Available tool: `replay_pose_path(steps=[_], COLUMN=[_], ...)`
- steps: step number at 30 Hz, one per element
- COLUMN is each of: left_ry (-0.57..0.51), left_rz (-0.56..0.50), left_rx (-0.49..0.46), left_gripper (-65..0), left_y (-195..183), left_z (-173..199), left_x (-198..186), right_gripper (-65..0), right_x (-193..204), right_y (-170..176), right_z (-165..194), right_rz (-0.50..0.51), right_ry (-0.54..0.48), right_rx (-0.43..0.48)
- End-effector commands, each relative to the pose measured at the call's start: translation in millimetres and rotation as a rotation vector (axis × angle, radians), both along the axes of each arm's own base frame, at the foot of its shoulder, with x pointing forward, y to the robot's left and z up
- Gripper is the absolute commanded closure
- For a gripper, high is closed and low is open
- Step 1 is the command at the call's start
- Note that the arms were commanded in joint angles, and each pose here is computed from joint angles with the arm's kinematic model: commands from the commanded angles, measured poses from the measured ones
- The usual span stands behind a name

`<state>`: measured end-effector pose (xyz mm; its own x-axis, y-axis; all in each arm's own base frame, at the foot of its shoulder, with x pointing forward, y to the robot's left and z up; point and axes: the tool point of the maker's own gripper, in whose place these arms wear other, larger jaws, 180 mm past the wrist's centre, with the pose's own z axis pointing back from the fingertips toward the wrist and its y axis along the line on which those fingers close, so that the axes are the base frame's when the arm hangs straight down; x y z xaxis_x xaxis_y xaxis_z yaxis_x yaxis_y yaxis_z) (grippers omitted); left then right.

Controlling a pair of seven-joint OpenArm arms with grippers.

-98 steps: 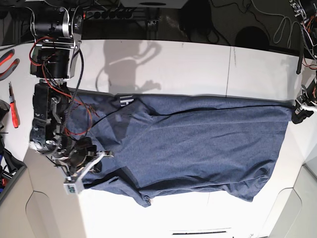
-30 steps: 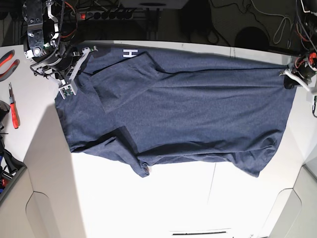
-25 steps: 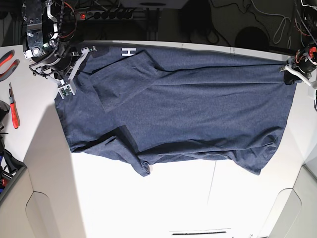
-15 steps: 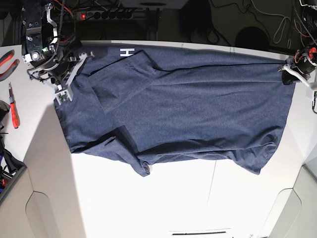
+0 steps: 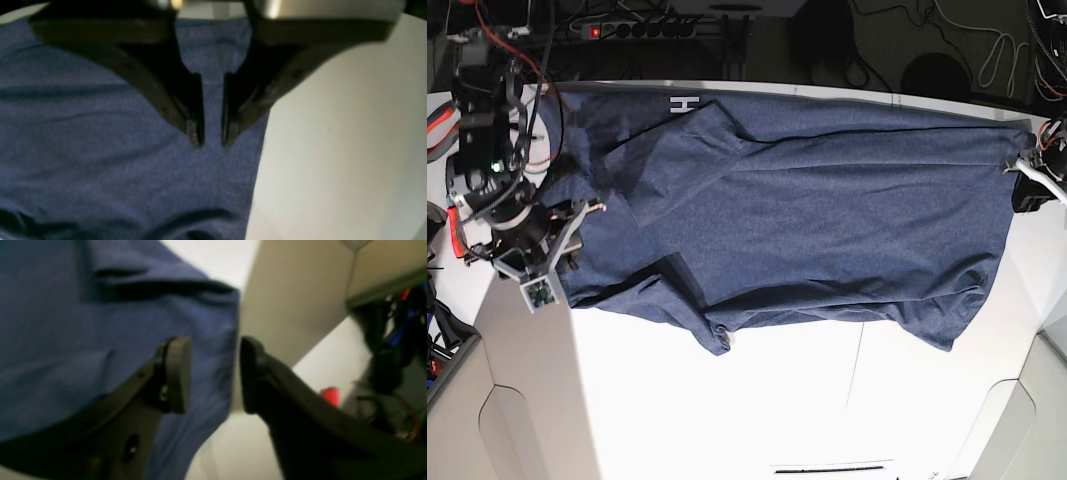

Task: Layout the t-shirt on the table in an organized manner, then fold the t-shirt properly
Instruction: 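Pull the shirt edge with the right gripper away from the left gripper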

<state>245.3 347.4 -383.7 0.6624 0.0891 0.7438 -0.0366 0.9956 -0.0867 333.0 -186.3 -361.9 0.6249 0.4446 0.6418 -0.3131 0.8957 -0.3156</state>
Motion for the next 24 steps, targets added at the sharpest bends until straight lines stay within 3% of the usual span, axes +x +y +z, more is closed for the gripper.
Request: replay_pose_path(steps=[1, 7, 10, 15, 24], left_ry=[-0.052, -0.056, -0.057, -0.057, -0.057], left_rz=[-0.013, -0.013, -0.013, -0.013, -0.013], left_rx=[0.021, 0.021, 0.021, 0.021, 0.021], left_gripper=[-12.6, -12.6, -12.6, -12.6, -12.6], left_y=[5, 5, 5, 5, 5], left_z=[17, 18, 18, 18, 18], left_x=[10, 12, 12, 12, 12], right_gripper=[-28.6, -32.2, -32.2, -32.1, -32.1], right_x=[19, 72, 90, 102, 88], right_y=[-9, -59, -70, -54, -34], right_z=[12, -13, -24, -40, -82], right_rz=[-0.003, -0.095, -0.089, -0.027, 0.035], right_ry=[-0.048, 0.043, 0.103, 0.177, 0.257], right_rx=[-0.011, -0.021, 0.031, 0.144, 0.112])
